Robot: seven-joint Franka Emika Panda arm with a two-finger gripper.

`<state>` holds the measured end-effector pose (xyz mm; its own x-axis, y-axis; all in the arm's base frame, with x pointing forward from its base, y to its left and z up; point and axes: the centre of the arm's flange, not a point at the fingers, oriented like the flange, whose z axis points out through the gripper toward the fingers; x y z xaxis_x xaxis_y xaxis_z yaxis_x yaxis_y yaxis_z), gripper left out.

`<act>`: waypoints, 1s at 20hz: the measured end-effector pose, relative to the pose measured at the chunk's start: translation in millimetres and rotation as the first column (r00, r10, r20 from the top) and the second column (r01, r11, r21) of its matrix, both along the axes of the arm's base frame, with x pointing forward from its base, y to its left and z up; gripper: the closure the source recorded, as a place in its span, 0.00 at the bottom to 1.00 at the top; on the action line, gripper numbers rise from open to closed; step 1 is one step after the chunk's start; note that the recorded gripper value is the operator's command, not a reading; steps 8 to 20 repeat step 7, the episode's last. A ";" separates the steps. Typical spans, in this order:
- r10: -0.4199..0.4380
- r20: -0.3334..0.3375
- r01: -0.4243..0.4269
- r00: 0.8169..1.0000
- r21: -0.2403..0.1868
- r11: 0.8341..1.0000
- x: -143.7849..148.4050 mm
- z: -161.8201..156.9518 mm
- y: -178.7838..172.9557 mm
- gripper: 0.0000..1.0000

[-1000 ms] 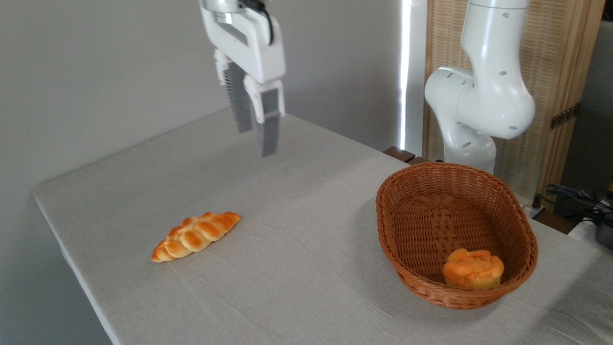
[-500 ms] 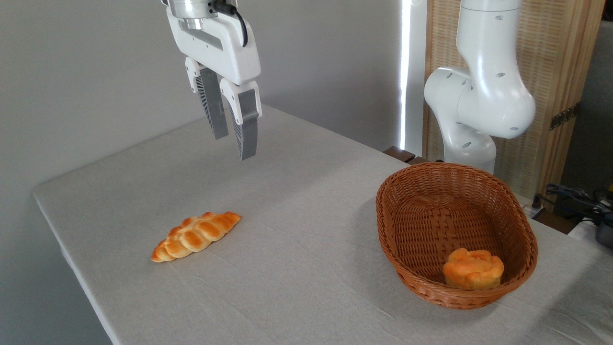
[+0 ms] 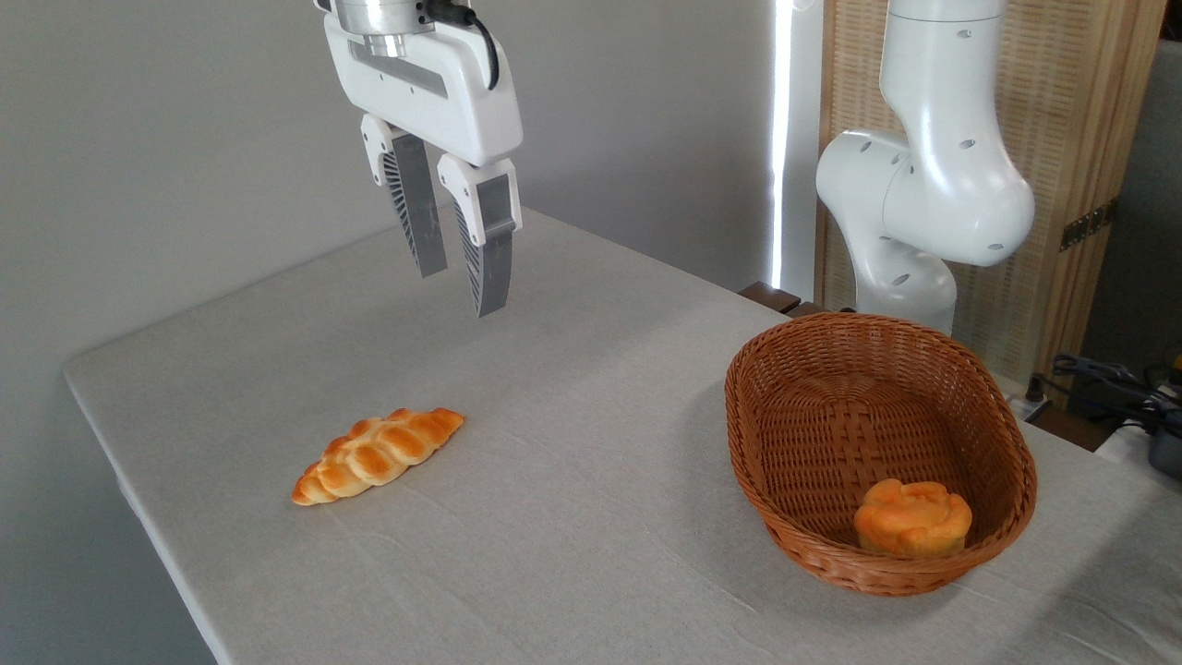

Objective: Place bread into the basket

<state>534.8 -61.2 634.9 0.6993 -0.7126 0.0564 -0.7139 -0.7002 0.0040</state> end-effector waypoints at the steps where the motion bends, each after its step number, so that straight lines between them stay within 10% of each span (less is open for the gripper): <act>1: 0.005 0.003 -0.005 1.000 0.000 1.000 0.3 1.5 2.6 0.00; 20: 0.008 0.004 -0.008 1.000 0.000 1.000 0.4 2.8 4.2 0.00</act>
